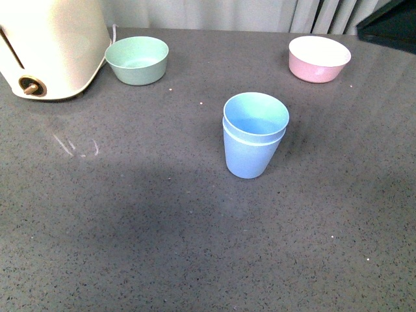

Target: Stack blue cups with both arms

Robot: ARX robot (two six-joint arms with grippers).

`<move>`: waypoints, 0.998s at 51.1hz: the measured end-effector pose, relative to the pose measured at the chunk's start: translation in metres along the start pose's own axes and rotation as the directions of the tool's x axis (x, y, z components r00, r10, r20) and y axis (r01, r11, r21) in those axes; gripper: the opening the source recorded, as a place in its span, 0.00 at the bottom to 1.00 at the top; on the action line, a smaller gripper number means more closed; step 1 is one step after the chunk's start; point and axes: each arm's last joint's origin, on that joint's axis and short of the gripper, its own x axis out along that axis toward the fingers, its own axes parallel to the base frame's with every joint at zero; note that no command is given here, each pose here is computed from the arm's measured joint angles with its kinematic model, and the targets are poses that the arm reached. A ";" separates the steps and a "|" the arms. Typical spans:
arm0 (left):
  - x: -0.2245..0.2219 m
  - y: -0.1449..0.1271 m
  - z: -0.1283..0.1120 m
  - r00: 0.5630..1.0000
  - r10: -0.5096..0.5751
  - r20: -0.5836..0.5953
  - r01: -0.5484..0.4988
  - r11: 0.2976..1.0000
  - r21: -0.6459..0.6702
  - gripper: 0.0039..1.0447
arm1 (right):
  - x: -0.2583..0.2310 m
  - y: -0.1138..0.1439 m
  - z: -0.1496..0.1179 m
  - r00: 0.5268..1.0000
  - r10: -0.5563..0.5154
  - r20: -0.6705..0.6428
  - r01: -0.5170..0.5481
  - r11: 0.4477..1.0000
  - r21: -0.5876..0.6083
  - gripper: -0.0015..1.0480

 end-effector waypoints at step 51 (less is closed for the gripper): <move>0.000 0.000 0.000 1.000 0.000 0.000 0.000 1.000 0.000 0.92 | -0.080 -0.016 -0.115 0.797 -0.450 0.404 0.392 0.893 0.221 0.02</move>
